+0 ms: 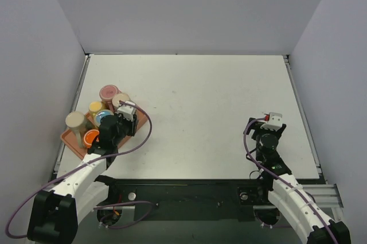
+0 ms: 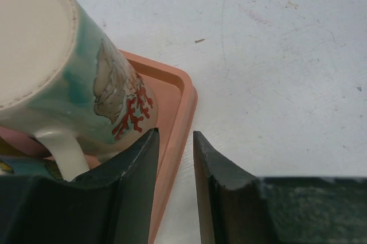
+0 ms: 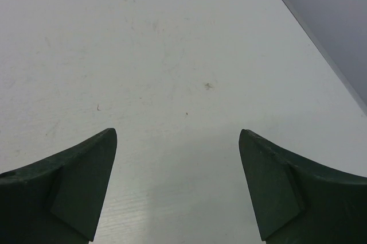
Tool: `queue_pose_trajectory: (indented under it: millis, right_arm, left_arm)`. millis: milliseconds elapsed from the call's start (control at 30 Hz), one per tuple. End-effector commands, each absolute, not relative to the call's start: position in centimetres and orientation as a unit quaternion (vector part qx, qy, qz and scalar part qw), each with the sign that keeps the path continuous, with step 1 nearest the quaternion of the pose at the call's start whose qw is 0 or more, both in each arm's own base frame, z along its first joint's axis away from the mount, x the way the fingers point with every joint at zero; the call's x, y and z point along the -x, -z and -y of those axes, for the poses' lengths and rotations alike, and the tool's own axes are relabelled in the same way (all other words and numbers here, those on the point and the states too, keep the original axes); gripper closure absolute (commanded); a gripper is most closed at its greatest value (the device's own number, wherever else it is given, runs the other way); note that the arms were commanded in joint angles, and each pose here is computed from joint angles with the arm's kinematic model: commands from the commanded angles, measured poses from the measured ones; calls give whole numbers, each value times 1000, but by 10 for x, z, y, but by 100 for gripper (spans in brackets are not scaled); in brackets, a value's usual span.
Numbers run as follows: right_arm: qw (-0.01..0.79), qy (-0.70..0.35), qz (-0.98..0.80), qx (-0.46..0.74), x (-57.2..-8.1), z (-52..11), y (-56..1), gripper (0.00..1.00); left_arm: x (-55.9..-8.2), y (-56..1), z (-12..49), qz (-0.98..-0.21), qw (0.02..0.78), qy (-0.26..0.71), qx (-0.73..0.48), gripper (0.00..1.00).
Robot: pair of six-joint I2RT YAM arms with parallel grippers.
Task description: Turn the mug right side up
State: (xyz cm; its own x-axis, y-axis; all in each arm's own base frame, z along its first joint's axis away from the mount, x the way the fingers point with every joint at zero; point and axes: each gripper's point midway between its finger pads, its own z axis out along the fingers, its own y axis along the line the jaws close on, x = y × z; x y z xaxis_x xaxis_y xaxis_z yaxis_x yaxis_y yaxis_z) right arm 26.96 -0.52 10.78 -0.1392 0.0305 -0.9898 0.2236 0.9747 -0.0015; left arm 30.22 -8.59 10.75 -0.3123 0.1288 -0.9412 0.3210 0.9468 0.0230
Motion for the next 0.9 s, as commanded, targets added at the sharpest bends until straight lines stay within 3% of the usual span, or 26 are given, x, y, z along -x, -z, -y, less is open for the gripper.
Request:
queue_pose_trajectory:
  millis: [0,200,267,300,467,733,867]
  right_arm:
    - [647,83,-753,-89,-269,7,-104,18]
    - [648,82,-752,-87,-269,7,-104,18]
    - [648,84,-752,-86,-269,7,-105,19]
    - [648,83,-753,-86,-269,6,-105,18]
    - [646,83,-754,-82,-269,5,-105,18]
    - [644,84,-757,-76,-271,3,-106,19]
    - [642,85,-758,-76,-272,3,-105,19]
  left_arm:
    - [-292,-117,105,-804,538,119,-224,60]
    - [-247,-195,127,-798,433,173,-382,59]
    - [-244,-219,115,-819,417,149,-366,32]
    - [-247,-226,106,-839,413,133,-328,29]
    - [-262,-222,31,-910,361,-16,-201,29]
    - [-283,-206,3,-909,381,-28,-166,29]
    - [-287,-176,19,-913,361,8,-192,35]
